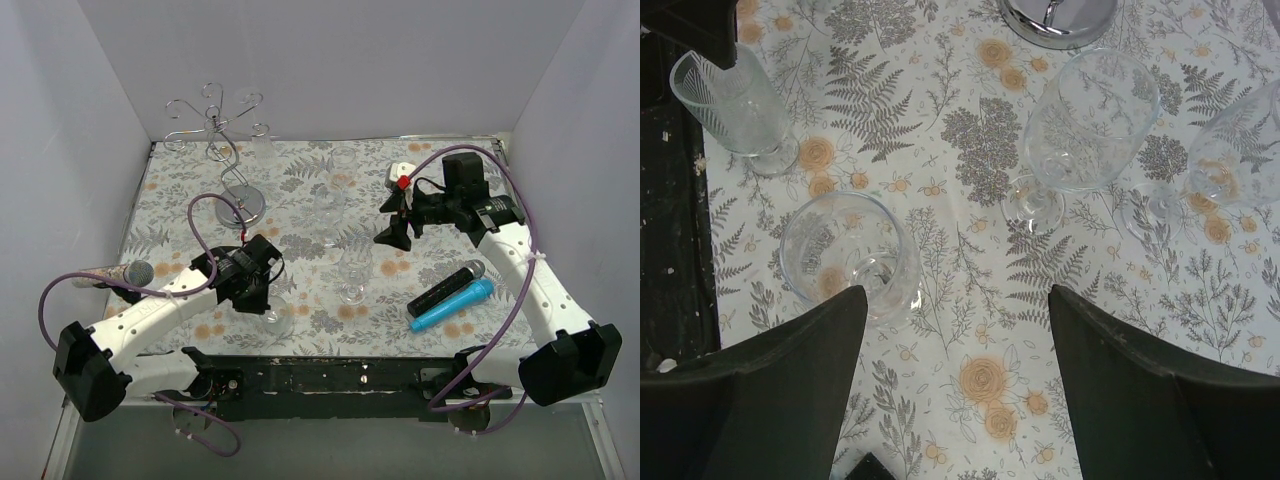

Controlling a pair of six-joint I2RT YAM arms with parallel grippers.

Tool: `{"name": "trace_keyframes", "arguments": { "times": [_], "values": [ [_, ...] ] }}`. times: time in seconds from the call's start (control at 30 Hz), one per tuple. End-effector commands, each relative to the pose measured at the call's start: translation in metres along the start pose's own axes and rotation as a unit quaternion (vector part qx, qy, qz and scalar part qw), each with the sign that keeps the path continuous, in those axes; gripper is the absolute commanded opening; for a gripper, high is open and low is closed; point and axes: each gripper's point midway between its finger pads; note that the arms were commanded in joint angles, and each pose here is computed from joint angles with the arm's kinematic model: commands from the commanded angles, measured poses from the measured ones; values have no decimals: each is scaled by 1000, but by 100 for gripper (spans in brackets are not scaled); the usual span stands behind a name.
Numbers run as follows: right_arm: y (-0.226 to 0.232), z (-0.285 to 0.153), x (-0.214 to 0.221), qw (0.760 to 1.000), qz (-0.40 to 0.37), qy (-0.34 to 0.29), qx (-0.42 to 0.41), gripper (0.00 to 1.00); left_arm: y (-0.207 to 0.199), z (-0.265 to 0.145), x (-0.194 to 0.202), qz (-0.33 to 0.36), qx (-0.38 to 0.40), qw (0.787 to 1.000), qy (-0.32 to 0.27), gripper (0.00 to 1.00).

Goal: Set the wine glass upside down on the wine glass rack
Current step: Pick up the wine glass at the center of the board.

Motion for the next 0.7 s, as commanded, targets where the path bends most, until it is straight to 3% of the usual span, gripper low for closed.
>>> {"name": "trace_keyframes", "arguments": {
  "times": [0.0, 0.27, 0.47, 0.67],
  "values": [
    [1, -7, -11, 1000, -18, -17, 9, 82, 3, -6, -8, -4, -9, 1000, -26, 0],
    [1, -11, -16, 1000, -21, -17, 12, 82, -30, -59, -52, 33, 97, 986, -134, 0],
    [2, -22, -22, 999, -38, -8, 26, 82, -40, -115, -82, 80, 160, 955, -237, 0],
    [4, -39, -38, 998, -51, -12, 33, 83, -51, -180, -113, 60, 227, 909, -345, 0]
  ]
}}
Point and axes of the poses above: each gripper's point midway between its finger pads, its own z axis out along the fingers, its own y axis along the line the jaws close on, x = y × z, and after that the axes turned 9 degrees about -z, right-handed
